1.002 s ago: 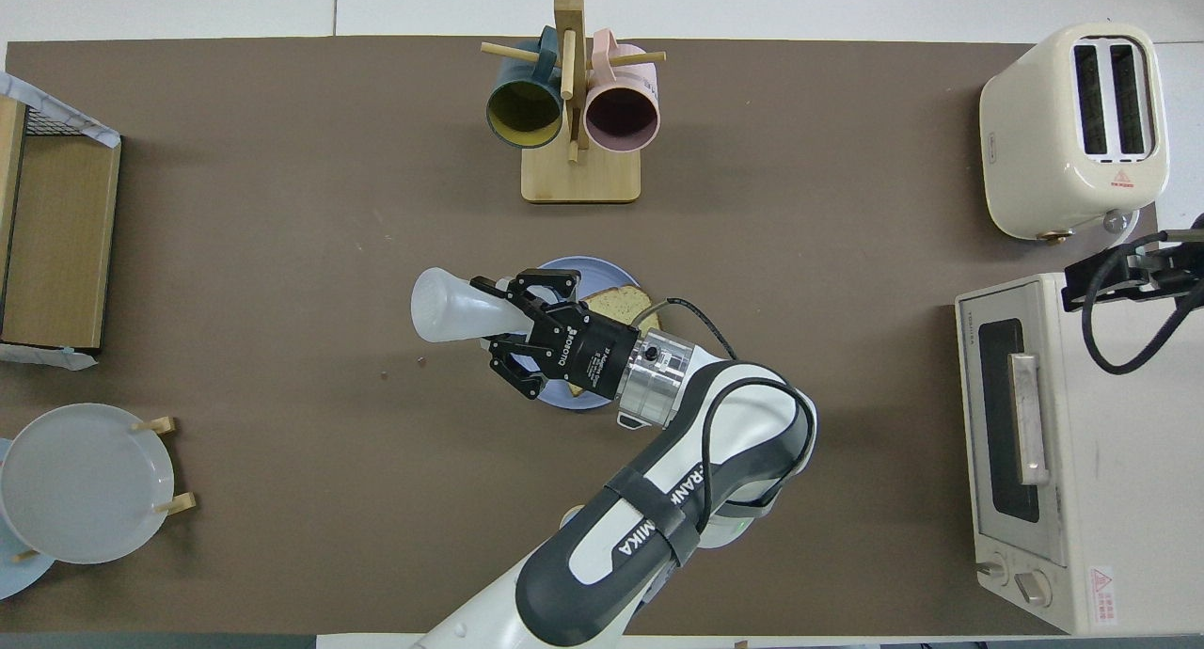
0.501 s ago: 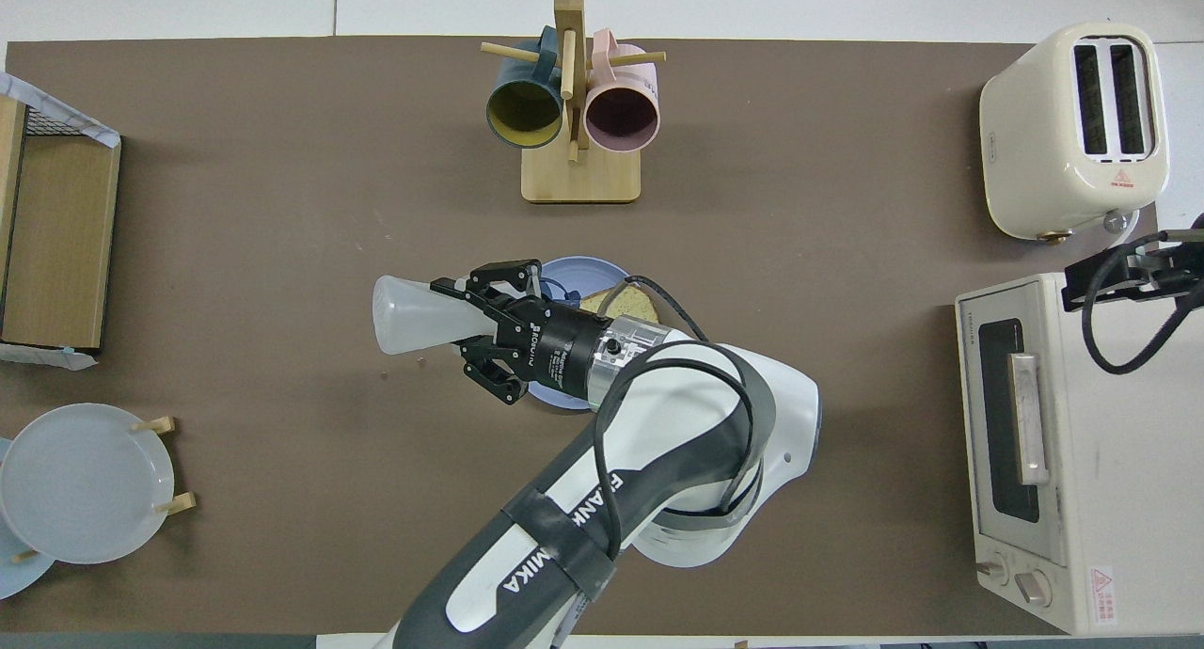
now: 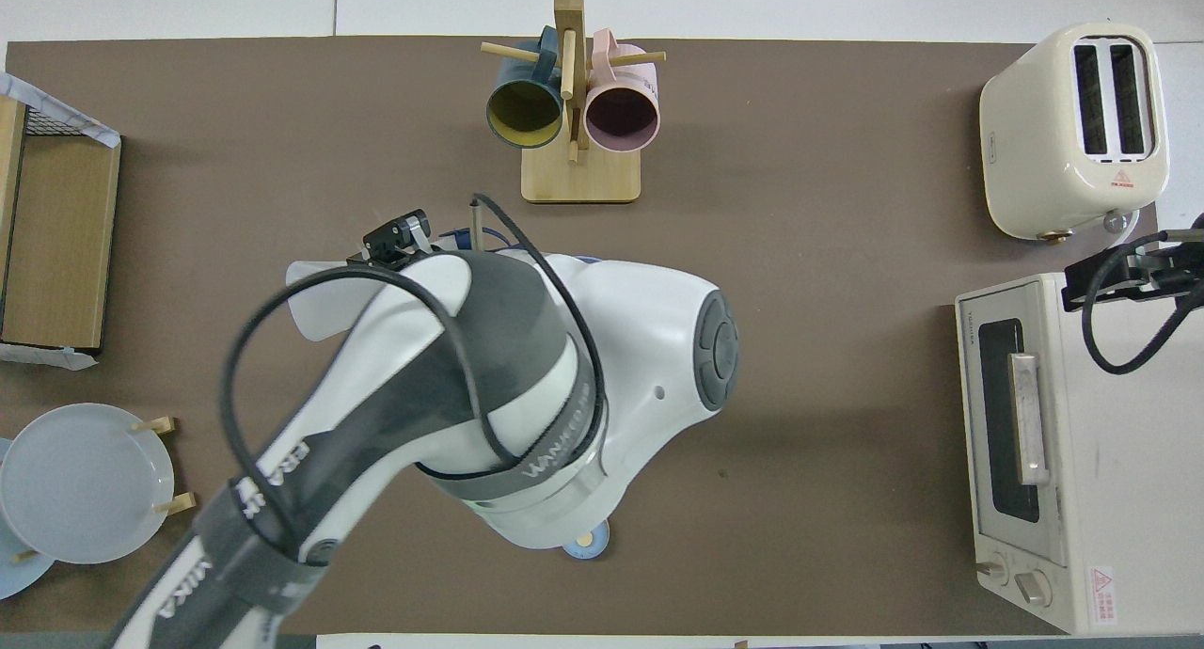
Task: Put bread on plate and add seasoning
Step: 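Carry the bottle back toward its starting spot with the left gripper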
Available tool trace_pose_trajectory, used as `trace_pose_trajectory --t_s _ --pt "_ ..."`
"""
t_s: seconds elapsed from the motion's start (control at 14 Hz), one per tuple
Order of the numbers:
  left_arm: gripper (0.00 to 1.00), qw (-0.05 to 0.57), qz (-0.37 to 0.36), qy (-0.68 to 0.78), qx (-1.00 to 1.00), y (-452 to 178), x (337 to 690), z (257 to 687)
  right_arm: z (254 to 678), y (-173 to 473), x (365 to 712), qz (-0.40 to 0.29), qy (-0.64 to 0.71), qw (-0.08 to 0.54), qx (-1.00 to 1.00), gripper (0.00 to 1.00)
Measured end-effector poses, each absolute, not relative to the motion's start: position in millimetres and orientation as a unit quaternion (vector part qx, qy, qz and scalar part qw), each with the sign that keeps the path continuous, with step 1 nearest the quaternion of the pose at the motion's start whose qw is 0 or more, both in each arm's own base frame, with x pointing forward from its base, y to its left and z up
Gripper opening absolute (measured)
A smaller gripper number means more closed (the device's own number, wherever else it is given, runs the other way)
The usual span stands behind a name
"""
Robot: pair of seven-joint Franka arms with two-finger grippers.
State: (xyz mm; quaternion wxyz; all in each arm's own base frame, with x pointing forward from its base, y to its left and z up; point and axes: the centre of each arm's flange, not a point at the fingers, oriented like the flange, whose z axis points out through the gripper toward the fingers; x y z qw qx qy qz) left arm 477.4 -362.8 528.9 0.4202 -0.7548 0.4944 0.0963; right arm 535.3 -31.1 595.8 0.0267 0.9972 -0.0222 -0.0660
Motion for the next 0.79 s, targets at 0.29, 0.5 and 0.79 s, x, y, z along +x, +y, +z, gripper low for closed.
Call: trace_pose_trajectory --t_s 0.29,0.5,0.79 --pt "0.44 0.342 0.070 0.476 -0.807 -322 503 547 596 -31 535 -0.066 -0.022 0.027 0.997 1.00" --pt "0.44 0.268 0.037 0.450 -0.851 -283 528 559 596 -31 535 -0.066 -0.022 0.027 0.997 1.00" --pt "0.44 0.195 -0.019 0.417 -0.887 -235 545 563 596 -31 535 -0.066 -0.022 0.027 0.997 1.00"
